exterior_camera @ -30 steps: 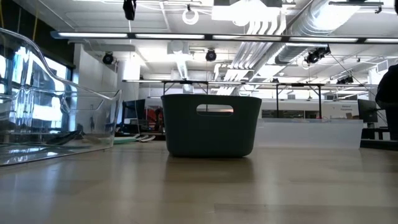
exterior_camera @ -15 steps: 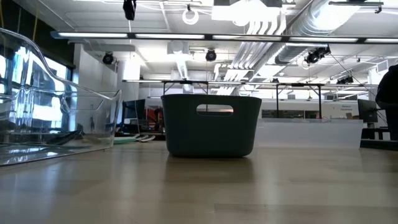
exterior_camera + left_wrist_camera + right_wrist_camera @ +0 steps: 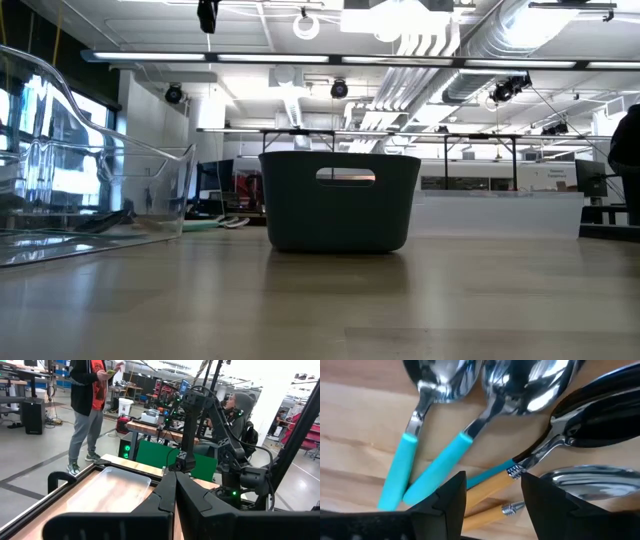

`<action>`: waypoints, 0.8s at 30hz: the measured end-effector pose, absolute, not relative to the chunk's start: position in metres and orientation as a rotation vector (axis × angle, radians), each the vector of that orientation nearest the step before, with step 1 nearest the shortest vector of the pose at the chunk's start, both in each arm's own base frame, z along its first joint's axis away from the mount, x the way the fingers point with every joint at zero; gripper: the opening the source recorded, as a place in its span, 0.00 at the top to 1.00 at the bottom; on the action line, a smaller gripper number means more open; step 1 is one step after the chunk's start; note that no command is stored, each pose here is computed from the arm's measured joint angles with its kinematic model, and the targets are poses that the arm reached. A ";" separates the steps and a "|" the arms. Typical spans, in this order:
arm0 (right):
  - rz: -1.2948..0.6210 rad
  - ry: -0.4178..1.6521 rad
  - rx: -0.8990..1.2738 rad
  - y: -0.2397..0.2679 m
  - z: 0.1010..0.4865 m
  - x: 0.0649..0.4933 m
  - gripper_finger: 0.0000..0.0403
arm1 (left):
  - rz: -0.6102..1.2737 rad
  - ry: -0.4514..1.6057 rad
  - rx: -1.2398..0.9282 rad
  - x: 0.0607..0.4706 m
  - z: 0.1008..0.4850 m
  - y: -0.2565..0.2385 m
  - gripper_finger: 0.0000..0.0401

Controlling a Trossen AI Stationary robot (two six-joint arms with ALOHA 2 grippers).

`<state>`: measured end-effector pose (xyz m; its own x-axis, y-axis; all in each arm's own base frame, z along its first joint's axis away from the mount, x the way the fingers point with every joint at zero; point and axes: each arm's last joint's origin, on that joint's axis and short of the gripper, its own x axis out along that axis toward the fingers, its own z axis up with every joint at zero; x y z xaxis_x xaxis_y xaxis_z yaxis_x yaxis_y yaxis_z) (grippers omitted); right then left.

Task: Sort silverware by color (type)
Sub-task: Put the blue spoon into the transparent bin

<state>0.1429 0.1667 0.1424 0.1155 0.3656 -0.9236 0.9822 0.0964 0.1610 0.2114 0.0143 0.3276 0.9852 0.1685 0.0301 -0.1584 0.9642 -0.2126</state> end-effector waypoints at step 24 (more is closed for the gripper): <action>-0.738 1.349 1.463 0.162 0.151 0.148 0.56 | 0.167 -0.042 -0.209 0.212 0.327 0.014 1.00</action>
